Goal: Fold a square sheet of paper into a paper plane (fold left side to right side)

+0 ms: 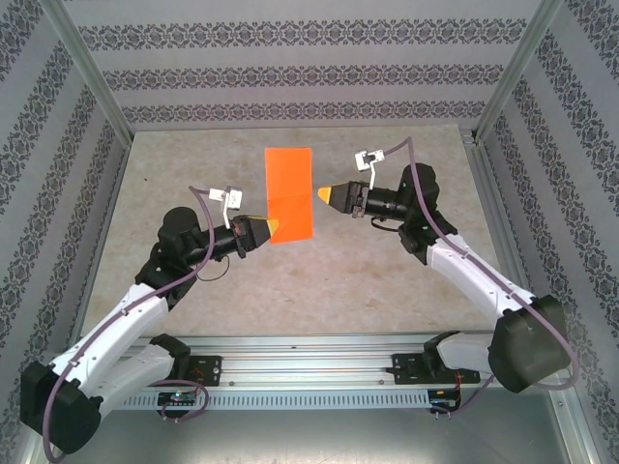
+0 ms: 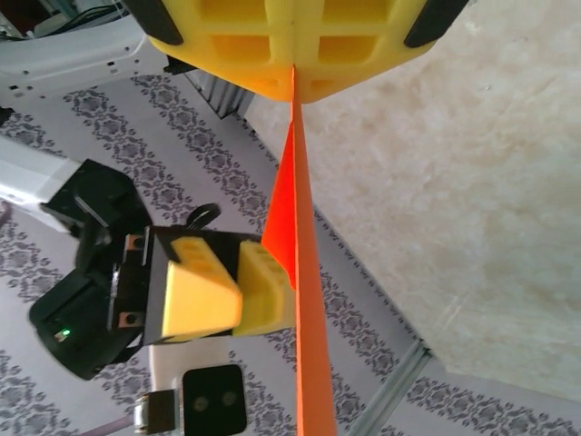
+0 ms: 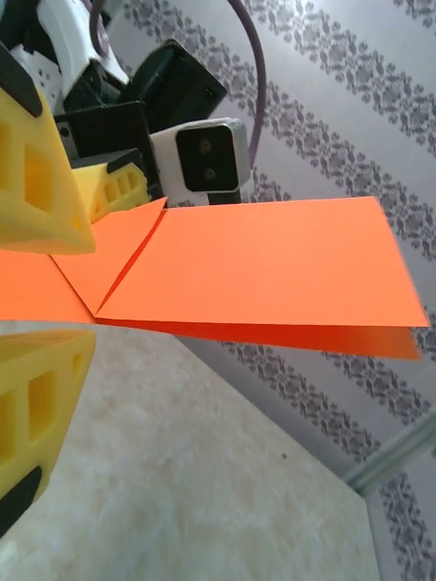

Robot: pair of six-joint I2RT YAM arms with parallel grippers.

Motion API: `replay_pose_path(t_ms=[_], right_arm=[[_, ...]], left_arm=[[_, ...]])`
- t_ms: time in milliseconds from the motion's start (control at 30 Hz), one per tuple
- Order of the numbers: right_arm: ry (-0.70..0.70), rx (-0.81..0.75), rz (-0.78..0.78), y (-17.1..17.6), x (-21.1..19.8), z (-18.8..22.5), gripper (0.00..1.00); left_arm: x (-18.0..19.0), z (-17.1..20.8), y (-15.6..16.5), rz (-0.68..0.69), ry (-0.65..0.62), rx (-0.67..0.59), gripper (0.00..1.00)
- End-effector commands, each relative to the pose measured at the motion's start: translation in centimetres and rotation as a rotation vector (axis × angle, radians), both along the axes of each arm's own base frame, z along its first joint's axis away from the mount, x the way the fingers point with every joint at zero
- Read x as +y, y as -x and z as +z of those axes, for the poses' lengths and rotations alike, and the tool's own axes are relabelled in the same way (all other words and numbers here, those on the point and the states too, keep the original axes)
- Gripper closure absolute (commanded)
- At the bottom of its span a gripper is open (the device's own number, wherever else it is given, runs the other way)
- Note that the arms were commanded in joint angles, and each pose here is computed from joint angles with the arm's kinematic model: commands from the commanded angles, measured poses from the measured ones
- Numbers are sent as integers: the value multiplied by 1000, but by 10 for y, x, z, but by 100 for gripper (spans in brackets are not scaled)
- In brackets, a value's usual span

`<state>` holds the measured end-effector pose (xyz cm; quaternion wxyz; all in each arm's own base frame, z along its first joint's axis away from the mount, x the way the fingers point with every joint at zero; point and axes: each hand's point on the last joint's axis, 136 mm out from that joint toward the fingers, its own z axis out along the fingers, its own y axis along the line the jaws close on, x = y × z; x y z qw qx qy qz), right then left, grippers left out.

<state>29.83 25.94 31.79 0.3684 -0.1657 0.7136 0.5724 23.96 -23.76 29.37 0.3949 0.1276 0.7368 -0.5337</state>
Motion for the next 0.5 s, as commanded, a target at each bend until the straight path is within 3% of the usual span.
replay_pose_path(t_ms=[0,100,233,367,467], right_arm=[[445,57,-410,-28,-79,-61,65],[690,124,-663,-32,-145,-88,62],[866,168,-851,-26,-198,-104,59],[913,194,-903,-19,-213,-111,56],[905,221,-903,-15,-214,-118,55]], left_arm=[[16,-42,-8,152,-322,50,100],[29,-60,-9,257,-584,71,100],[41,-72,-10,386,-893,92,100],[53,-82,-18,530,-1162,139,100],[47,-92,-25,565,-1328,168,100]])
